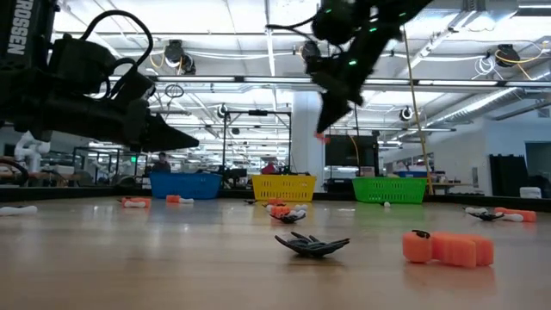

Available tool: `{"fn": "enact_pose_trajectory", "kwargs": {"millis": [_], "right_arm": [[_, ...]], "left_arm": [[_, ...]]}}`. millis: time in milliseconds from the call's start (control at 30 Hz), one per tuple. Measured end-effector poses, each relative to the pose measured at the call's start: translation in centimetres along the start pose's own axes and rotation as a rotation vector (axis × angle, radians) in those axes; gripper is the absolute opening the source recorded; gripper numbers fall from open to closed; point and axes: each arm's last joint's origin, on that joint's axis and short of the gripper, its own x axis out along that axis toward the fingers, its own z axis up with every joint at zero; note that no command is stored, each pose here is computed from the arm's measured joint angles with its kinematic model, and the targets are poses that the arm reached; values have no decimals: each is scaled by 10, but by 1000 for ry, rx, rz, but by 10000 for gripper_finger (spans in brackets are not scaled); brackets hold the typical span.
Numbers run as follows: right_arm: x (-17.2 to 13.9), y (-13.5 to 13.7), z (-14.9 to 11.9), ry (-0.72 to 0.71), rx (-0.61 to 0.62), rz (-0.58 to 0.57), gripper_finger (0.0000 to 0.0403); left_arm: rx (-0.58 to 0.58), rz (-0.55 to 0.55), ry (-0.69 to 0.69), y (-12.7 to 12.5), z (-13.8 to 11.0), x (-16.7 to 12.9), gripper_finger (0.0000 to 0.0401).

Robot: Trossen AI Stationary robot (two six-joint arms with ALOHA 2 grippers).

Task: Sort Halloween decoration
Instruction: Put the orange skeleton toy into the yellow bin

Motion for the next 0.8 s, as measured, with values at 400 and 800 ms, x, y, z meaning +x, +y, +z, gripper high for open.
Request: {"fn": "enact_pose_trajectory", "kwargs": {"millis": [400,800], "right_arm": [[96,-75,58,42,-72,-3,3],[79,-72,54,207,-102,126,21]], "left_arm": [[0,-5,7,0,-1,0,0],[5,-19,28,-1,-3,0,0]]}}
